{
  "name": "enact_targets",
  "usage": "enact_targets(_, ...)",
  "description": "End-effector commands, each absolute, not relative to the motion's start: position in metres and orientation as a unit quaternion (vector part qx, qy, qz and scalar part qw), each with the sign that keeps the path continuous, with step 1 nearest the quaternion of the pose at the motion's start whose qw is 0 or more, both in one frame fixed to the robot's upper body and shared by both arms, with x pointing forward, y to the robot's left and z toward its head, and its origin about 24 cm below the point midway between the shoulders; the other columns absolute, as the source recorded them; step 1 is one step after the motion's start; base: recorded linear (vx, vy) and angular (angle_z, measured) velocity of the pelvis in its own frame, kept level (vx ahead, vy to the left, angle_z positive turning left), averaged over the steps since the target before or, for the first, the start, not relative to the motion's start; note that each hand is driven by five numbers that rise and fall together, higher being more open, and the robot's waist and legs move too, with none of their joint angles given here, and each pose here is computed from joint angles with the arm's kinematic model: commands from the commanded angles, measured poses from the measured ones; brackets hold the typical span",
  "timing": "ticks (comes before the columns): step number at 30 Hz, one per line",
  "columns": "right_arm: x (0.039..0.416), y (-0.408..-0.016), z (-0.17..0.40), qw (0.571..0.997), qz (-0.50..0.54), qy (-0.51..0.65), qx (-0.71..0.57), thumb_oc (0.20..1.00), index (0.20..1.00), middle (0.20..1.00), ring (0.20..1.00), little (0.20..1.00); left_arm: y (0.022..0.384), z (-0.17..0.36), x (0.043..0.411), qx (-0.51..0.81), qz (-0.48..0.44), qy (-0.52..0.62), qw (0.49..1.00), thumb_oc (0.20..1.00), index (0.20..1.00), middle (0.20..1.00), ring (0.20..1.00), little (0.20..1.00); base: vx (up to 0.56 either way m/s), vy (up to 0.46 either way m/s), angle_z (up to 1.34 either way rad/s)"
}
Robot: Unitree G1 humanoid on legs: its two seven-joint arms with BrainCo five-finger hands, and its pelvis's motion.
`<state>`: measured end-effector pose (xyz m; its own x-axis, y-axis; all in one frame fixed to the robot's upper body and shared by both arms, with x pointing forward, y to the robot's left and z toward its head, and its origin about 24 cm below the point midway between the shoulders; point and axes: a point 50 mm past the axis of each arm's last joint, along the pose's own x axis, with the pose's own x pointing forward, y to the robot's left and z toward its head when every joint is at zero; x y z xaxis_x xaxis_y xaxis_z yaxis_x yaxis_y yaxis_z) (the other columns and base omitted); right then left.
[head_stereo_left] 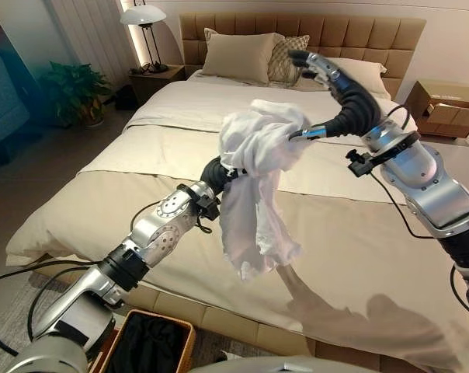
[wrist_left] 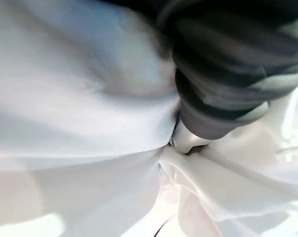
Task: Pick up clothes into the bucket
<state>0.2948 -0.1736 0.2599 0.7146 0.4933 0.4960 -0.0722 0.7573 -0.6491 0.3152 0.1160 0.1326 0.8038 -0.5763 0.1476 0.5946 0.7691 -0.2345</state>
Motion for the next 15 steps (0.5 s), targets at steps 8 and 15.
enact_targets(8, 0.277, -0.264, 0.191, 0.95, -0.083, -0.278, -0.115, 1.0, 1.0, 1.0, 1.0, 1.0, 0.182, 0.172, 0.307, -0.188, -0.124, -0.217, 0.95, 0.2, 0.2, 0.2, 0.2, 0.2, 0.0, 0.0, 0.01)
enact_targets(15, 0.19, -0.318, -0.012, 0.965, -0.236, 0.113, -0.026, 1.0, 1.0, 1.0, 1.0, 1.0, 0.252, 0.211, 0.264, -0.002, 0.066, -0.365, 0.929, 0.2, 0.2, 0.2, 0.2, 0.2, 0.0, 0.006, 0.08)
